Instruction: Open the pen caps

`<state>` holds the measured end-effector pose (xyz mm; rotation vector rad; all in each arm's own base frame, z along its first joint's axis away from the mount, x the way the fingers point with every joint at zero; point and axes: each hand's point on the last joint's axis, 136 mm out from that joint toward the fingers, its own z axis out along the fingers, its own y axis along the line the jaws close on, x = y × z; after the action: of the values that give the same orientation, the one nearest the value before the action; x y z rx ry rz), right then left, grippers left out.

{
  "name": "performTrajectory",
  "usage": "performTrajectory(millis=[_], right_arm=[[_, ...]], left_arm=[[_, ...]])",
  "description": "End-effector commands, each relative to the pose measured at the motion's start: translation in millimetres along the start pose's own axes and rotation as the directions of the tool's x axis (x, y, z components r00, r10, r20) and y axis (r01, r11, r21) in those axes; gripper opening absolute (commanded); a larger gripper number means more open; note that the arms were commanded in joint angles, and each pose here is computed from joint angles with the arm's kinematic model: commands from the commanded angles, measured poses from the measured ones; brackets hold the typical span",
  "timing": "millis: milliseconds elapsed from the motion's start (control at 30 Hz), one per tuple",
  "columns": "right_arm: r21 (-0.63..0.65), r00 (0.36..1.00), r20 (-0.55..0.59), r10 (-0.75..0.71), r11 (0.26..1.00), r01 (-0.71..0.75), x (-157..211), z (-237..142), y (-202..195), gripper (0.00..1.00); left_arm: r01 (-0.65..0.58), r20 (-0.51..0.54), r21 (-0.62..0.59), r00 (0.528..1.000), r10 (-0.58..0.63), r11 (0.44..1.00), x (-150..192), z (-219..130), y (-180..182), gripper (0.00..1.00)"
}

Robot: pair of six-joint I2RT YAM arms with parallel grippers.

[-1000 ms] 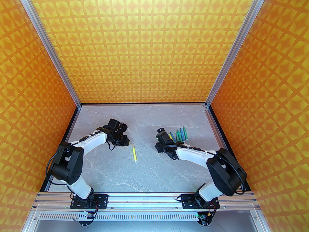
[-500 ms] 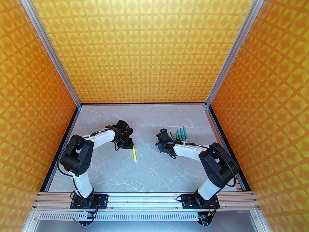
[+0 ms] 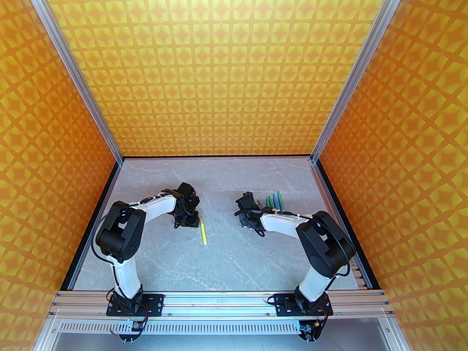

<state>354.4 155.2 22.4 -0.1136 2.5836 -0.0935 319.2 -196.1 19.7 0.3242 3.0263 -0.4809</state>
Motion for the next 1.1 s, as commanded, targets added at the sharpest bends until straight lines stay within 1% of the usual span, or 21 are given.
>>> performTrajectory(millis=[0,233,267,400,533,633,733,900,1067], right_arm=[[0.054,0.999,-0.043,-0.025,0.998,0.028,8,5,-11,0.08],[0.060,0.998,-0.051,-0.036,0.997,0.039,7,3,-12,0.15],[0.061,0.998,-0.052,-0.038,0.997,0.041,7,3,-12,0.18],[0.046,0.997,-0.054,-0.055,0.997,0.057,6,-1,-10,0.23],[0.030,0.998,-0.041,-0.054,0.998,0.055,3,-9,-10,0.32],[0.014,0.998,-0.035,-0.052,0.999,0.053,1,-14,-9,0.37],[0.000,0.998,-0.033,-0.052,0.999,0.052,0,-18,-8,0.38],[-0.023,0.998,-0.025,-0.052,0.998,0.051,-2,-27,-6,0.40],[-0.047,0.999,-0.010,-0.047,0.998,0.046,-6,-36,-3,0.41]], left_arm=[[0.007,-0.013,-0.080,1.000,-0.008,0.997,-1,1,13,0.06],[0.020,-0.009,-0.128,1.000,-0.021,0.992,-2,2,22,0.12],[0.020,-0.010,-0.133,1.000,-0.022,0.991,-2,2,23,0.13],[0.021,-0.005,-0.147,1.000,-0.022,0.989,-4,1,25,0.16],[0.026,-0.001,-0.160,1.000,-0.026,0.987,-4,1,27,0.19],[0.028,0.005,-0.162,1.000,-0.028,0.986,-4,0,27,0.23],[0.029,0.015,-0.167,1.000,-0.027,0.986,-5,-2,28,0.26],[0.029,0.040,-0.168,0.999,-0.022,0.985,-8,-9,27,0.29],[0.028,0.073,-0.161,0.997,-0.017,0.987,-11,-17,24,0.29]])
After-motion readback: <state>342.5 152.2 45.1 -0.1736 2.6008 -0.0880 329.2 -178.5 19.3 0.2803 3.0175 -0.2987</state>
